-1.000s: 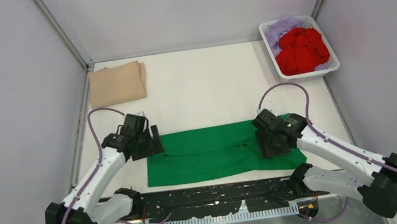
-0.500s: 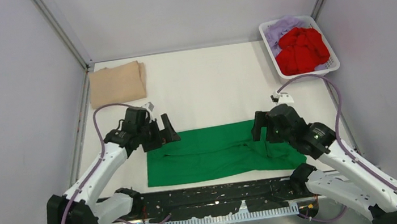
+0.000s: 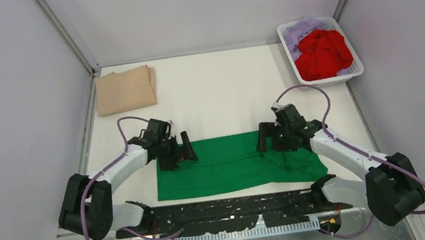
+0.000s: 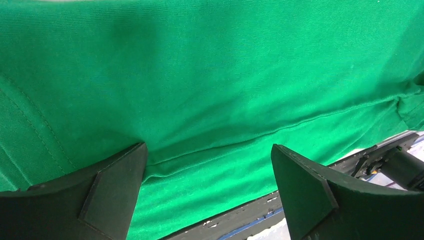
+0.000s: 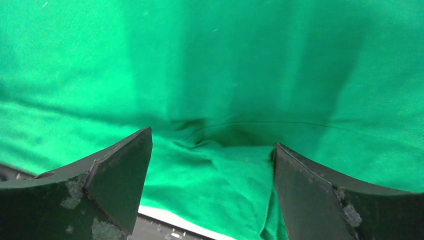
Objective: Fold and stack the t-shirts
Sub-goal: Rotate the tshirt 90 degrees
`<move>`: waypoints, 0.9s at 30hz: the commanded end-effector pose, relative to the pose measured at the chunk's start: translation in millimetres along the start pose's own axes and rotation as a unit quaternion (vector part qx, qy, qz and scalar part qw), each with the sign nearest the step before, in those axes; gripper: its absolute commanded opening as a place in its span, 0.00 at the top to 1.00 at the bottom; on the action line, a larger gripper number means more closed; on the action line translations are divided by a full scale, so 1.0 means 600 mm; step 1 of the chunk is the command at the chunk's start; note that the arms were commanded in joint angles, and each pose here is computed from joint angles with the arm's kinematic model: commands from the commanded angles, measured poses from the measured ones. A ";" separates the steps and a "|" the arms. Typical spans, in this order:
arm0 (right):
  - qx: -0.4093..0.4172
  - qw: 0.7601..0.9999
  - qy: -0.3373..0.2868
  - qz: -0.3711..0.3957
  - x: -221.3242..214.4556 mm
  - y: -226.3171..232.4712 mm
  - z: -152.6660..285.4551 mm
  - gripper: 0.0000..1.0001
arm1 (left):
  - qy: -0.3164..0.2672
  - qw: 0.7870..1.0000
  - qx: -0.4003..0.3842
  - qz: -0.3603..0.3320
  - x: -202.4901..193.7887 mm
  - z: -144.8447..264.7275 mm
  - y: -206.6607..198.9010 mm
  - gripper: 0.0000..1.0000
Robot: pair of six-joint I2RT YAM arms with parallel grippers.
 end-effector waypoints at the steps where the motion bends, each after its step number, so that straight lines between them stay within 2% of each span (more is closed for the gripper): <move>1: 0.113 0.992 0.036 0.046 -0.033 0.049 0.023 0.04 | -0.024 0.998 0.063 -0.004 0.005 0.005 0.034 0.00; 6: 0.177 0.981 0.064 0.056 -0.095 0.065 0.090 0.04 | -0.046 0.995 0.084 -0.015 0.008 0.028 0.044 0.01; 9: 0.204 0.976 0.038 0.072 -0.102 0.069 0.129 0.05 | -0.053 0.993 0.100 -0.026 0.012 0.045 0.046 0.01; 12: 0.176 0.982 0.000 0.070 -0.090 0.056 0.139 0.05 | -0.060 0.993 0.096 -0.032 0.020 0.059 0.035 0.00; 15: 0.103 0.993 -0.048 0.024 -0.062 0.029 0.128 0.05 | -0.070 0.996 0.042 -0.038 0.032 0.063 0.001 0.00; 20: 0.039 0.995 -0.050 -0.080 -0.048 -0.001 0.089 0.04 | -0.055 0.995 -0.061 -0.054 0.033 0.056 -0.060 0.00; 23: 0.024 0.992 -0.023 -0.125 -0.056 -0.012 0.050 0.05 | -0.030 0.996 -0.069 -0.054 0.024 0.036 -0.062 0.01; 27: 0.012 0.985 0.003 -0.170 -0.057 -0.029 0.000 0.05 | -0.002 0.998 -0.034 -0.044 0.011 0.006 -0.032 0.00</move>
Point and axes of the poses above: each gripper's point midway between its finger pads, its own z axis back along the fingers, its own y axis along the line the jaws close on, x = y × z, the point moved 3 cm from there along z, back along the fingers, and after that the axes turned 4 degrees about z, right-handed, at the moved point
